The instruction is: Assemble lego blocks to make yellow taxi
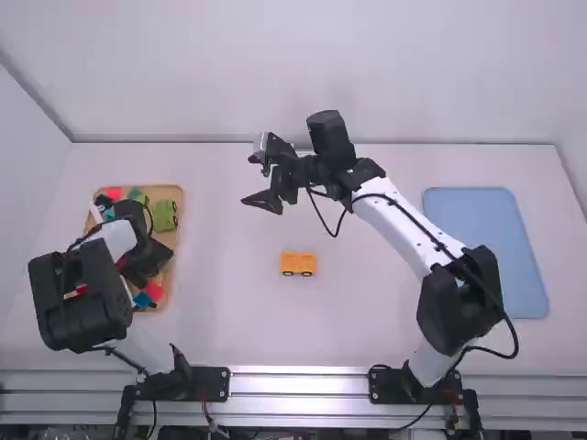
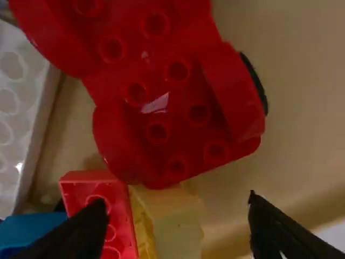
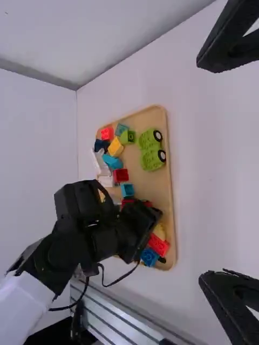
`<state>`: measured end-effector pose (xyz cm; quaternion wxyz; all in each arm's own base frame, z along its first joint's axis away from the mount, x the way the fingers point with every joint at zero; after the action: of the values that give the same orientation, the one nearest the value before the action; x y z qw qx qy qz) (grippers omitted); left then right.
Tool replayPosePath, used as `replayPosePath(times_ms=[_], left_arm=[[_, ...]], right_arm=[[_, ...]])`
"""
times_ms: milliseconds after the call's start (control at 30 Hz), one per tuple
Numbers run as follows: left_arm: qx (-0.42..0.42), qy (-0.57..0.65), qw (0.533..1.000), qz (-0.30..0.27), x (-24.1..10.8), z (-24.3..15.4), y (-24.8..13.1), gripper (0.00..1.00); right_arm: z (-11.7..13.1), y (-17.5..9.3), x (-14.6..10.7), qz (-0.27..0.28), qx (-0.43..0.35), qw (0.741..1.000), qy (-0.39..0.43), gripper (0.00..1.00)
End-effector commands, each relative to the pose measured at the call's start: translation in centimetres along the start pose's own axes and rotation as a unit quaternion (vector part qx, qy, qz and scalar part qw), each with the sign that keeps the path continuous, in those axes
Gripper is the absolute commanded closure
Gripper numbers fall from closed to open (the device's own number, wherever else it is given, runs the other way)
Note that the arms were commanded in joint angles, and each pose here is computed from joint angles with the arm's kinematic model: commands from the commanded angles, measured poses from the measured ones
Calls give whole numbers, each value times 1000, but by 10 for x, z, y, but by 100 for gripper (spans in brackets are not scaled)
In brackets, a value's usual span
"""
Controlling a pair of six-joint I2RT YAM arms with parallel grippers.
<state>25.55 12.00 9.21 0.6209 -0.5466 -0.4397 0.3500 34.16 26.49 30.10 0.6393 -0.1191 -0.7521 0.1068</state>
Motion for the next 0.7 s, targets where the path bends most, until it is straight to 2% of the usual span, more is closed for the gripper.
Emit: replayPosePath(times_ms=[0,100,167,267,367,433,667], left_arm=[[-6,13,1000,17,-9,1,6,25],[-24,12,999,25,-12,0,10,31],[-27,8,999,21,-11,1,11,48],[-42,9,999,28,-10,-2,9,60],[-53,24,998,32,-10,-7,7,64],[-51,23,998,30,-8,-8,4,72],[-55,18,998,13,6,-11,-4,73]], right_arm=[[-4,-3,10,-9,-4,1000,-11,2],[-4,-3,10,-9,-4,1000,-10,2],[-4,-3,10,-8,-3,1000,-9,2],[-4,-3,10,-7,-3,1000,-8,2],[-3,-3,9,-6,-2,1000,-7,2],[-3,-3,8,-4,-1,1000,-9,2],[-2,-3,7,-2,1,1000,-14,2]])
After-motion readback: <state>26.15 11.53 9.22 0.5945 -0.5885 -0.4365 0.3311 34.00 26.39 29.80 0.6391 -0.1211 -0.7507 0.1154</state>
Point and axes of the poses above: each hand's point on the last joint's axis, 136 mm out from that joint toward the fingers, its own y axis out along the fingers, its own z axis along the line the jaws close on, x = y × z, the point moved 10 cm from there along -y, back along the fingers, and after that the axes turned 7 degrees about -y, right-handed, at the moved point
